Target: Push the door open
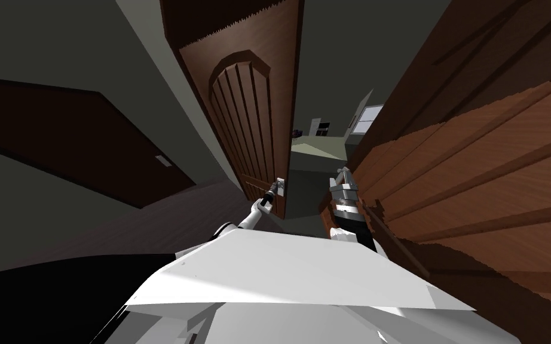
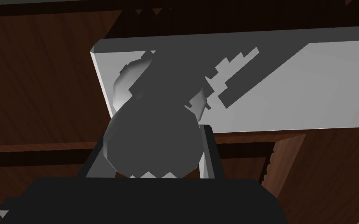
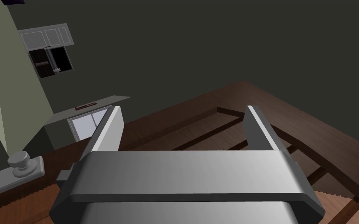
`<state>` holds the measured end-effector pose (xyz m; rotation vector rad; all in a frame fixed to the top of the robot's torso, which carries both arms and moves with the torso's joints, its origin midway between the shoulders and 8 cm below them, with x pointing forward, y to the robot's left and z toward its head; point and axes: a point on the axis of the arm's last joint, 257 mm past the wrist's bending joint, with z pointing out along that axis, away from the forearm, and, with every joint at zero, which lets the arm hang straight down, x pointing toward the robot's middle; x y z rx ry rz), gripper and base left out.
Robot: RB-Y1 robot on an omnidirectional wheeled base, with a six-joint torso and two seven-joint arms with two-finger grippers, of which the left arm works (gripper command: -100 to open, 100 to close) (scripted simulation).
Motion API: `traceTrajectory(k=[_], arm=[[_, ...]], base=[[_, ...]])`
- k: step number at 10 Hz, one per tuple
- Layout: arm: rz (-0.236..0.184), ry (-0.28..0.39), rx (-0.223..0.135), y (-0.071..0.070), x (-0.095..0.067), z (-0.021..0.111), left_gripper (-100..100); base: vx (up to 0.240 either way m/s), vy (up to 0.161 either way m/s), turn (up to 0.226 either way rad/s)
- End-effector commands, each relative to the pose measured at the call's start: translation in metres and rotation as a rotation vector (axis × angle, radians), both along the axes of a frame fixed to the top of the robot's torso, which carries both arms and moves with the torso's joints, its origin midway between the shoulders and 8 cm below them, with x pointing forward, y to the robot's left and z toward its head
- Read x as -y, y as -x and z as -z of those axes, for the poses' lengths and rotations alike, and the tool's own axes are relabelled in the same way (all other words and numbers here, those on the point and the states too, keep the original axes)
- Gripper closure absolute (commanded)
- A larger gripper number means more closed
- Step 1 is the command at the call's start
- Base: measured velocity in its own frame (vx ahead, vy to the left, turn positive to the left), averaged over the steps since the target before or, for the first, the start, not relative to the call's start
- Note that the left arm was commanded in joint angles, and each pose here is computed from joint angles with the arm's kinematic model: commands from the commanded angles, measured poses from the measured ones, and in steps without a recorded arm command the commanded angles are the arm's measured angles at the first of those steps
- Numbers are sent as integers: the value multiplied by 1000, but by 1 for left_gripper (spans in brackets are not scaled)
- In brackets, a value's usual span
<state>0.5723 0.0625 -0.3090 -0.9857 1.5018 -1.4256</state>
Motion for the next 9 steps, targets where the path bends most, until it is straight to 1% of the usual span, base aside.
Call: traceTrajectory(k=[1,2,4,5,7,9], arm=[[-9,-2,13,-3,-7,-8,100],[-35,-17,18,-7,-23,-8,100],[-52,-25,21,-9,-32,-8,100],[-38,-20,18,-6,-26,-8,-100],[-34,-18,17,-6,-25,-8,-100],[-25,-11,14,-4,-19,-8,-100]], base=[[53,-19,-11],[123,-18,107],[202,-71,107],[-12,-1,23],[-162,57,-30],[-179,44,-11]])
